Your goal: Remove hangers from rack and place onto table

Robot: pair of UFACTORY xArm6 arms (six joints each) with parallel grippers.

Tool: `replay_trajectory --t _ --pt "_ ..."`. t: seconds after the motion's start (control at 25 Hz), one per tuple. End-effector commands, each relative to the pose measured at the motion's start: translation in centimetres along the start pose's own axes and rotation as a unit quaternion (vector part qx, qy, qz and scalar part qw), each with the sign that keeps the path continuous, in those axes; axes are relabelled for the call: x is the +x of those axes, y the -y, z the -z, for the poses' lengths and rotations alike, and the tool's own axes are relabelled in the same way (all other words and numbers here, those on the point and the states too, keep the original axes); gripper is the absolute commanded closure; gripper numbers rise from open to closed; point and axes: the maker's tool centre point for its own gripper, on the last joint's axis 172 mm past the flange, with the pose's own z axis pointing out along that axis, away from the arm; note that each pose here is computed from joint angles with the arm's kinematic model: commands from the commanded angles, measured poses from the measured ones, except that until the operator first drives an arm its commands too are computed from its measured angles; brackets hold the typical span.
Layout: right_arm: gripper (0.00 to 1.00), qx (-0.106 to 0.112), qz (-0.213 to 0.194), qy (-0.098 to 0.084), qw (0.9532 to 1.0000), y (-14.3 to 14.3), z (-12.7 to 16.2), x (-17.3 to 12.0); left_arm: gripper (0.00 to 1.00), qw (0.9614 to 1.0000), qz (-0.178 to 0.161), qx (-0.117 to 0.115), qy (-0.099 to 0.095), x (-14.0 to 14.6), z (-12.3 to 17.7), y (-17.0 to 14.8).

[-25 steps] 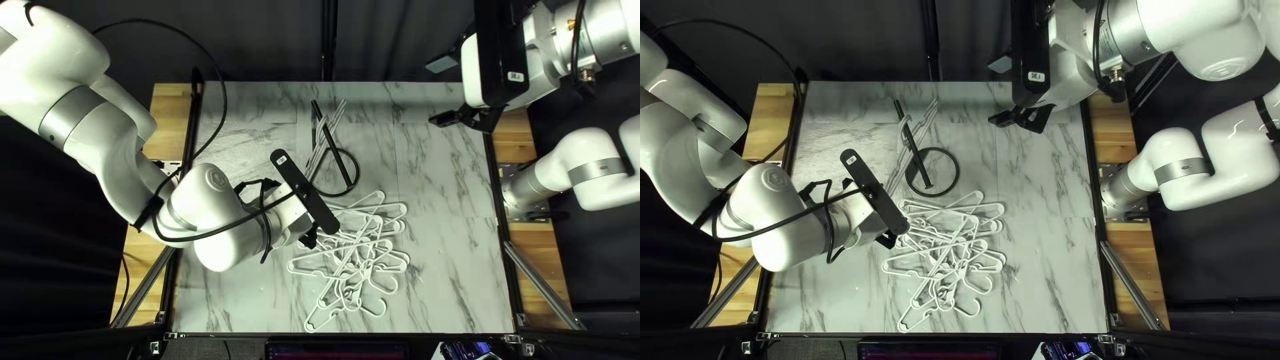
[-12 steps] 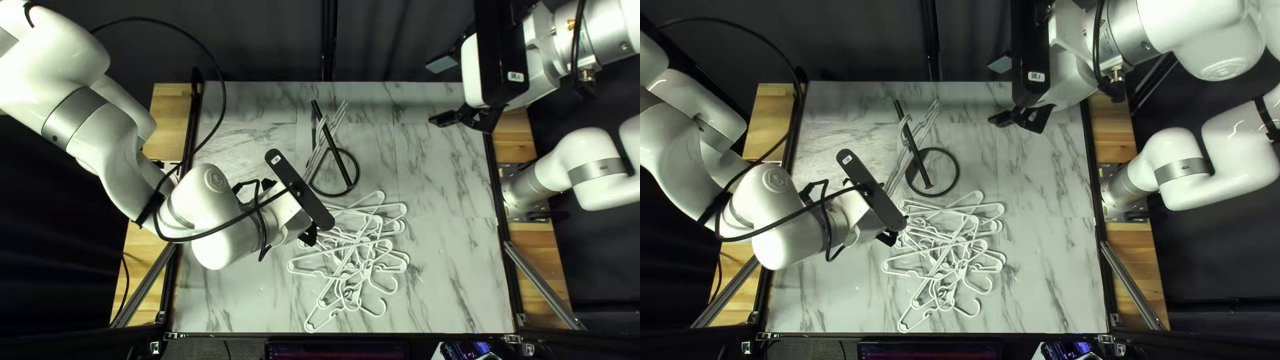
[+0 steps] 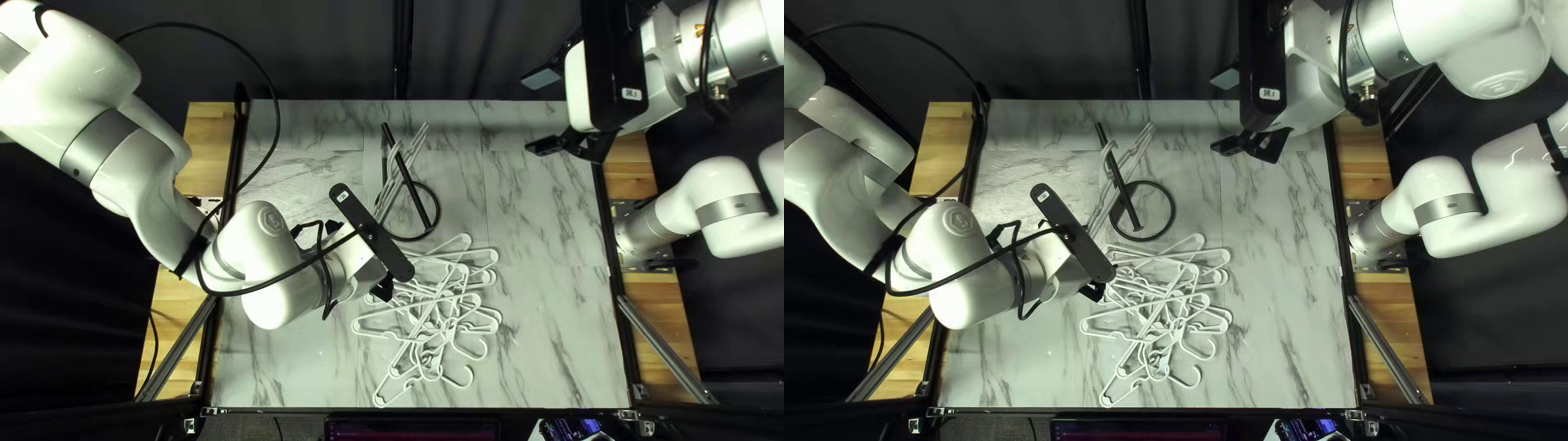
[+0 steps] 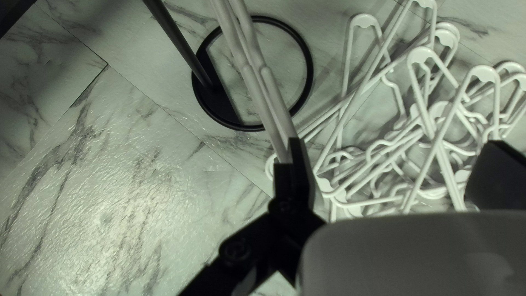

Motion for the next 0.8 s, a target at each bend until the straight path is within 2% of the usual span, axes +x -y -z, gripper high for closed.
replay_trajectory --t 0.04,0.8 --pt "0.0 0.0 0.0 0.0 1.0 0.0 0.0 0.0 0.0 1.0 0.003 -0.001 -0.001 -0.1 -0.1 0.0" --pt "0.0 0.0 0.0 0.0 1.0 0.0 0.0 0.0 0.0 0.9998 0.018 0.011 -0.004 -0.6 -1.4 1.0"
